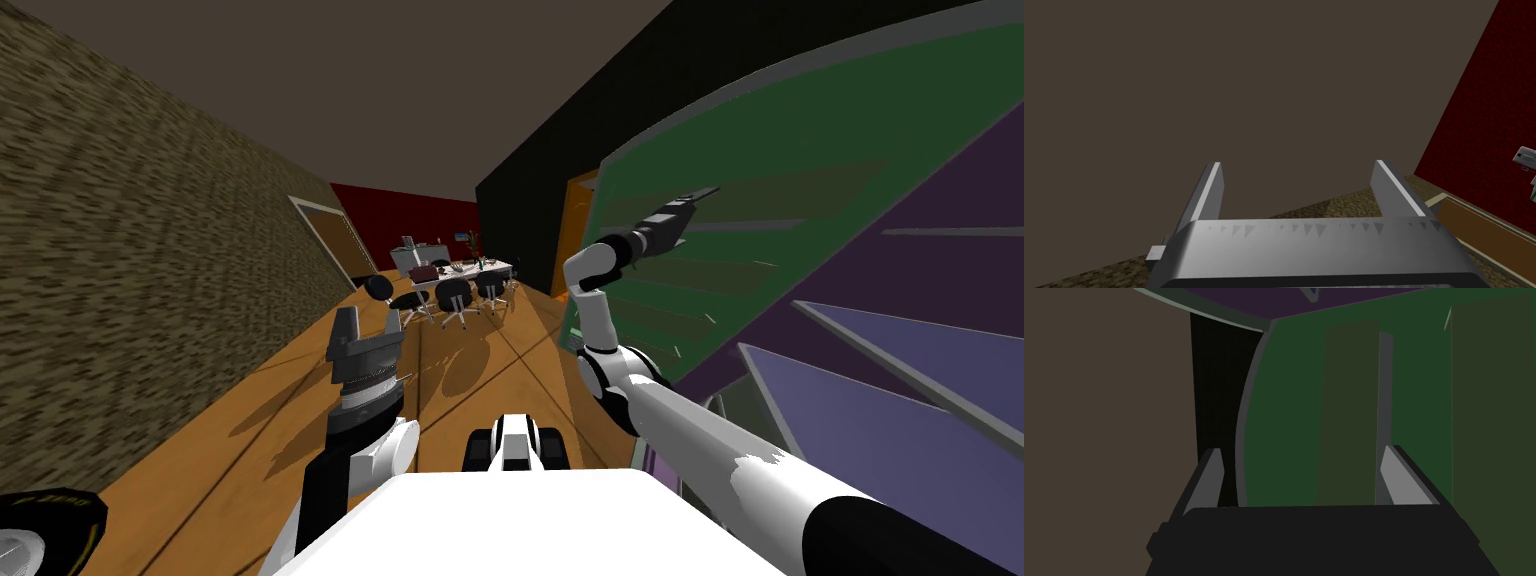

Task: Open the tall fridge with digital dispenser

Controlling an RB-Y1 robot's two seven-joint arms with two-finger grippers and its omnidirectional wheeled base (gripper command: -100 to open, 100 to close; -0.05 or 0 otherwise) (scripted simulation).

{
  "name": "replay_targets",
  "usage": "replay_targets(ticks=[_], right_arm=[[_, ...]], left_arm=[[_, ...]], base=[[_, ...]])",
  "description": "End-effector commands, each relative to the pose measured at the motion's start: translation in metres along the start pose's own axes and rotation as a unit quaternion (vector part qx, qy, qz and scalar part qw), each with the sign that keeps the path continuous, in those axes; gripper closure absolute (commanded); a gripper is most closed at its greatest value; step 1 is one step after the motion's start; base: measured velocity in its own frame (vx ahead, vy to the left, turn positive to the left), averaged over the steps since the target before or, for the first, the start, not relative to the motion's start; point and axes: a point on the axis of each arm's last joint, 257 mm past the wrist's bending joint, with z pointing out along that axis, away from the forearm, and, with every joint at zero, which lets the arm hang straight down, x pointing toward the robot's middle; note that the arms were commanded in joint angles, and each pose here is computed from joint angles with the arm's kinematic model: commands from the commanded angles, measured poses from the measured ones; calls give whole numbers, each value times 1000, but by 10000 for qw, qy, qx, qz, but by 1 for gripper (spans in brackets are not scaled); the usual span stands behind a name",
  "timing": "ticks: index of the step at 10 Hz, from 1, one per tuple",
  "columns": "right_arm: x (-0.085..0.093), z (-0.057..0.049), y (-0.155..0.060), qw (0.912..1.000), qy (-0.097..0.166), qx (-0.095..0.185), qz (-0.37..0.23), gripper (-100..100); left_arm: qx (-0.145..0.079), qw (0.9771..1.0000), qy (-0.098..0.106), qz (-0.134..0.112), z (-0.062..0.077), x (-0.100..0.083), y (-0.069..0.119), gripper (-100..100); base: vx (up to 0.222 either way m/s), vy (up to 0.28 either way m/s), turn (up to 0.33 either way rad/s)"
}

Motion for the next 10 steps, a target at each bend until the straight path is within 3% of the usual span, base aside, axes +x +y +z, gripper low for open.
replay_targets(ticks=[1, 10], right_arm=[[5, 1, -5, 9997, 68, -188, -127, -100], [13, -3, -9, 9940, 62, -899, -622, -100]], left_arm=[[0, 10000, 0, 1, 0, 0, 0, 0], [0, 10000, 0, 0, 0, 0, 0, 0]], base=[[-54, -55, 157], [-80, -61, 135]])
